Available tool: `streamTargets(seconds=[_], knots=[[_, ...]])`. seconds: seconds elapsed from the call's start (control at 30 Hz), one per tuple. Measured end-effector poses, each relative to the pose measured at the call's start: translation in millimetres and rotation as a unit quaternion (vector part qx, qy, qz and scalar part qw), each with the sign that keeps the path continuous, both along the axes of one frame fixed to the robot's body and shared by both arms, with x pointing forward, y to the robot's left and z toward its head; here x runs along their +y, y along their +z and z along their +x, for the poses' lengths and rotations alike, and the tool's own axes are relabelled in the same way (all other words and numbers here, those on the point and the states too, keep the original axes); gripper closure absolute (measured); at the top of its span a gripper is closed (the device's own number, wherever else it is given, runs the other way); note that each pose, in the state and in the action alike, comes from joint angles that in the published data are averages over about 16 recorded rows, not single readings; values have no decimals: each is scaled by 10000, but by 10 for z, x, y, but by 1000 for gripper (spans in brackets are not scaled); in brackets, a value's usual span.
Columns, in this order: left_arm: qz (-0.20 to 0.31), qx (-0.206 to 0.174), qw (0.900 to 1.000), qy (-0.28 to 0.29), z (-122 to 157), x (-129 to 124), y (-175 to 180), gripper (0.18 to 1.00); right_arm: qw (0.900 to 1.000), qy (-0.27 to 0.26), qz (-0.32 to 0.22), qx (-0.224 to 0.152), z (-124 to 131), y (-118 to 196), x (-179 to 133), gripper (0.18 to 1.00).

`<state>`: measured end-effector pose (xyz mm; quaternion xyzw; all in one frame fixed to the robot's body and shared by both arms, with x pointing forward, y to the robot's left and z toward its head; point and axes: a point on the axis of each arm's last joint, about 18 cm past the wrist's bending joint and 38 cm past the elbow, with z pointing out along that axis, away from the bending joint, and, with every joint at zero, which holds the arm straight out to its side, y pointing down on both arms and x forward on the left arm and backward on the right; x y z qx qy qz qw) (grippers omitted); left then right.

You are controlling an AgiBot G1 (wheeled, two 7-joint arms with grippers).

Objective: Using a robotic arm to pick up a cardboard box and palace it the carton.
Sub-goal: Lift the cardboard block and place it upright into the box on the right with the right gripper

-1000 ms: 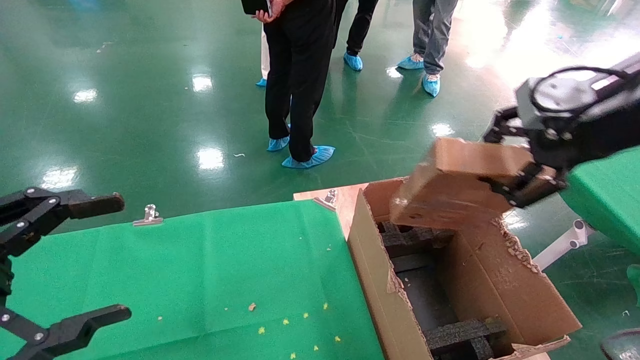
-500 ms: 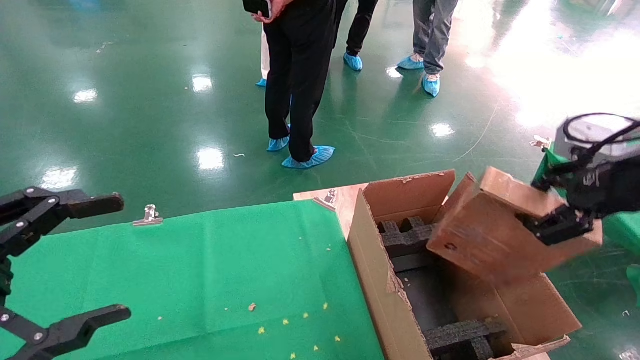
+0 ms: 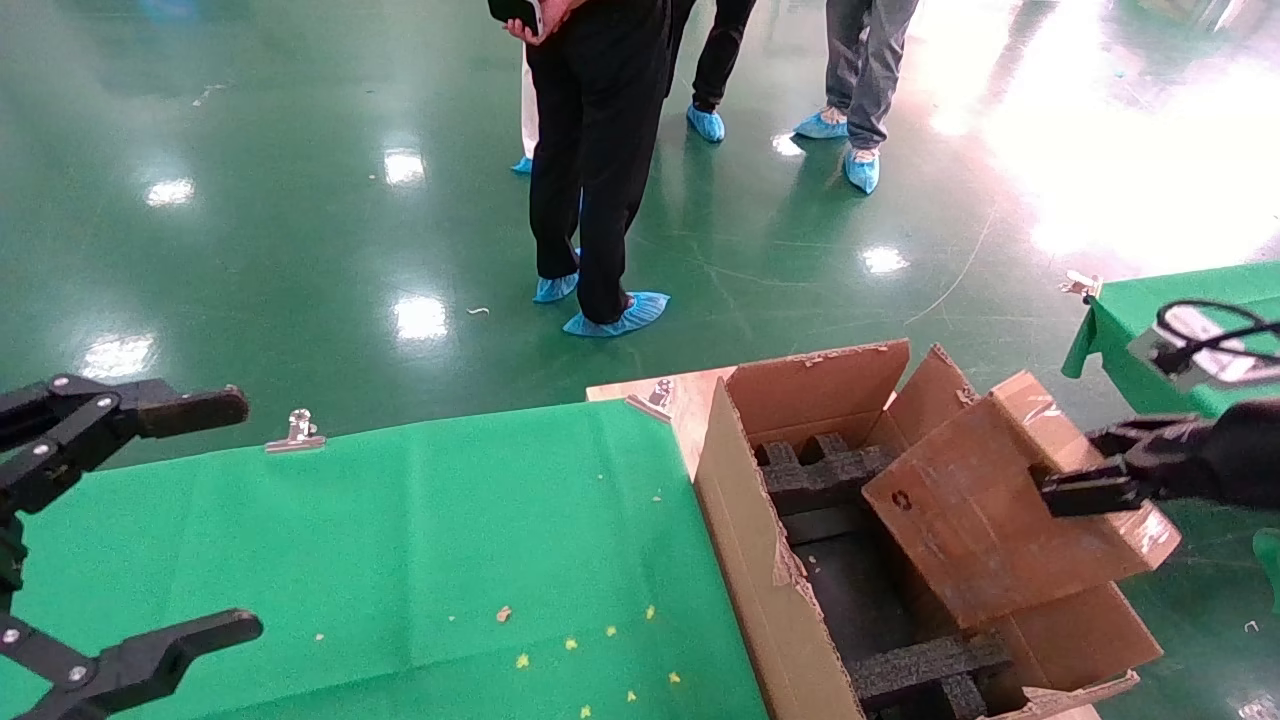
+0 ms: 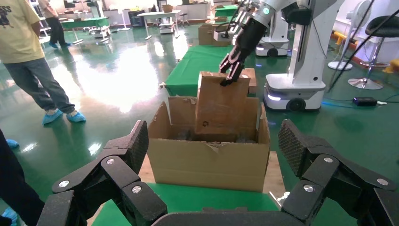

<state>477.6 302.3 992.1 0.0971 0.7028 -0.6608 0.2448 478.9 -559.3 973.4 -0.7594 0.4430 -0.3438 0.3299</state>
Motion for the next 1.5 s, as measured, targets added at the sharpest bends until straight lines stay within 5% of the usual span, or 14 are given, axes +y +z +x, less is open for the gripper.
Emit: streamTargets(seconds=[0.43, 0.93, 1.5], knots=[[-2, 1, 10000, 1, 0, 0, 0, 184, 9990, -265, 335, -102, -31, -162, -5, 876], [-2, 1, 10000, 0, 1, 1, 0, 184, 9897, -1122, 813, 365, 184, -262, 20, 878], [-2, 1, 10000, 0, 1, 1, 0, 184, 9775, -2007, 553, 334, 394, -302, 132, 880]])
